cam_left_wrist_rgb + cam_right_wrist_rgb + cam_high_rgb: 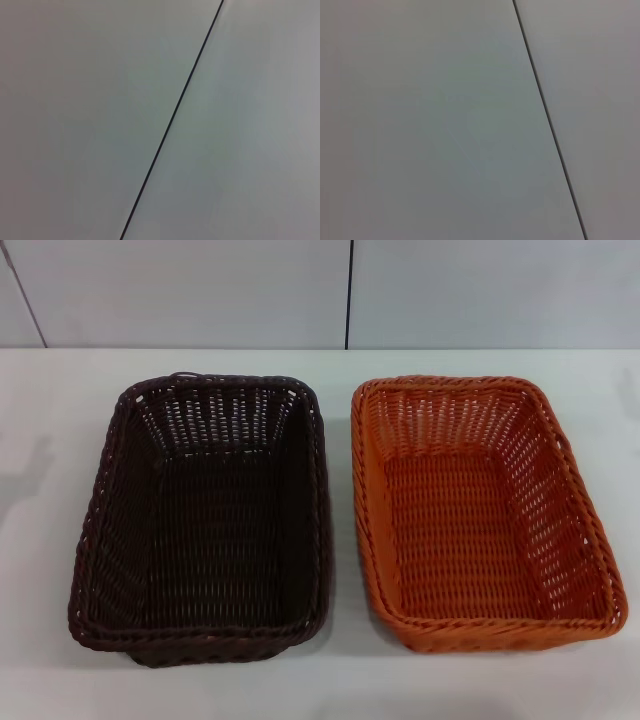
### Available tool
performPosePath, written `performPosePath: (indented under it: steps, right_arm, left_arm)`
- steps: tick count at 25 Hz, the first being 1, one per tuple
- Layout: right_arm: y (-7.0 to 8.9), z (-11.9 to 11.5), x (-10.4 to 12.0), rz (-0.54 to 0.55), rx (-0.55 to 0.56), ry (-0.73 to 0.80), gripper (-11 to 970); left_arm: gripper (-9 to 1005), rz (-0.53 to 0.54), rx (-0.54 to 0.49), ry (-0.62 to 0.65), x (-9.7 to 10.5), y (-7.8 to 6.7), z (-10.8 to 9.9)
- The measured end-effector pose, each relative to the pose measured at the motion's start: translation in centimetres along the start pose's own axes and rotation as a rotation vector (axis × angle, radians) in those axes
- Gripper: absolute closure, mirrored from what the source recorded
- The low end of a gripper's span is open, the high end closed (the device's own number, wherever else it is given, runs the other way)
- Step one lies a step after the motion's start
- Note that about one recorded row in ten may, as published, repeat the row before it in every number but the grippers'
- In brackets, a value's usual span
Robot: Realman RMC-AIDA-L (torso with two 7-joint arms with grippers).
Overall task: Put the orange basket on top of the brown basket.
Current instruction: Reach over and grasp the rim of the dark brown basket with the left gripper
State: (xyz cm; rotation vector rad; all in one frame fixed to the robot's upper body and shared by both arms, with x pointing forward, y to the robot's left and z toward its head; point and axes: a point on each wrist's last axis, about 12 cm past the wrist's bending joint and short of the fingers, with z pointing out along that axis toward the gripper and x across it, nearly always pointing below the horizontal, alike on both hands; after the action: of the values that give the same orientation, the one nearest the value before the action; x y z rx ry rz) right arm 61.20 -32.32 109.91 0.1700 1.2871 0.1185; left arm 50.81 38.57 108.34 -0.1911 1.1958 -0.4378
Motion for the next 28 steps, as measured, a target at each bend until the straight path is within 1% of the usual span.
performPosePath:
  steps: [11,16,19,21,28]
  right_arm:
    - [-0.2,-0.3,0.1,0.008,0.012,0.003,241]
    - [0.1,-0.1,0.1,0.001,-0.006,-0.001,241]
    - [0.0,-0.2,0.1,0.000,-0.005,0.003,241]
    - [0.0,-0.2,0.1,0.001,-0.004,0.004,241]
    - [0.7,0.2,0.2,0.017,-0.014,0.002,242]
  left_arm:
    - [221,0.001,0.009,-0.001,-0.1,-0.1,0.4]
    - [222,-0.013,0.041,0.017,0.6,-0.9,1.4]
    - [222,-0.017,0.055,0.025,0.8,-1.2,1.8]
    - [222,-0.027,0.078,0.031,1.1,-1.7,2.3]
    - [223,-0.039,0.106,0.020,1.0,-2.1,2.3]
